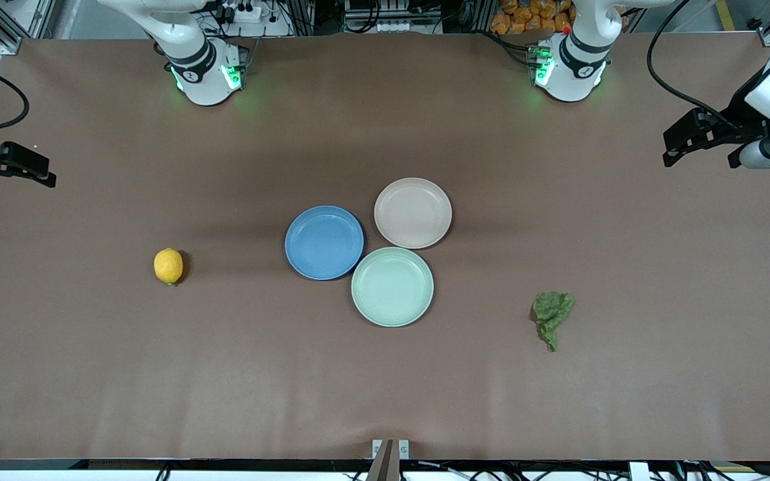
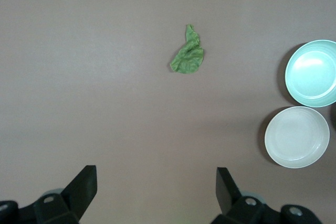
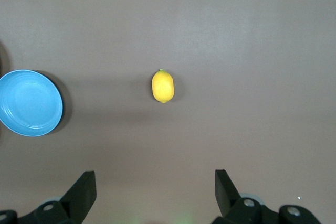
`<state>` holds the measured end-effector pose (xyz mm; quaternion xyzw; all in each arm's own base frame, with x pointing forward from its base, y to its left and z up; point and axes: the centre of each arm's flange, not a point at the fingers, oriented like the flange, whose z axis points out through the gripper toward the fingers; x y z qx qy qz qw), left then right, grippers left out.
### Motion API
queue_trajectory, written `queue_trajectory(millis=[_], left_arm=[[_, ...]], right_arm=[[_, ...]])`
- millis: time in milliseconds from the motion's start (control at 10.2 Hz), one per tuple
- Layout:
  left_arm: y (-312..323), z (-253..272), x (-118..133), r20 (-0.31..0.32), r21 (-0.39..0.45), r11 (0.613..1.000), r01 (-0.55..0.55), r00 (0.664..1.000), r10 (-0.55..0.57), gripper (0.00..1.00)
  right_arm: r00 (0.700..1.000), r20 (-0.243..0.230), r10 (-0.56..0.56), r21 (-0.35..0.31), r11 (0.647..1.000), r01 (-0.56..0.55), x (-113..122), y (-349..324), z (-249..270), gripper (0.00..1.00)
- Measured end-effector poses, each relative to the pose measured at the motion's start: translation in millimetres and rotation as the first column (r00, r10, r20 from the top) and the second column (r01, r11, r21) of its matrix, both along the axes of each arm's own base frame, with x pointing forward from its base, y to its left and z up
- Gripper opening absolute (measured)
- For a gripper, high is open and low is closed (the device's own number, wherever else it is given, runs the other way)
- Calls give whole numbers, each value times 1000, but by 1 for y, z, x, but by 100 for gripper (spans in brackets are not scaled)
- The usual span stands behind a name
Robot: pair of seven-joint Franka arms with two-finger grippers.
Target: Place lemon and lettuce in plates
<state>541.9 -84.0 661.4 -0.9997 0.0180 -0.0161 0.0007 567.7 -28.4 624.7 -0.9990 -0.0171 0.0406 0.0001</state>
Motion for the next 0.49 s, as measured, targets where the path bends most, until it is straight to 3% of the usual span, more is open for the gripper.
queue_trajectory(millis=[489], left_arm=[[0,0,0,-1,1,1000,26,1000,-26,100]], right_arm=[[1000,0,0,0,1000,0,0,0,0,100]])
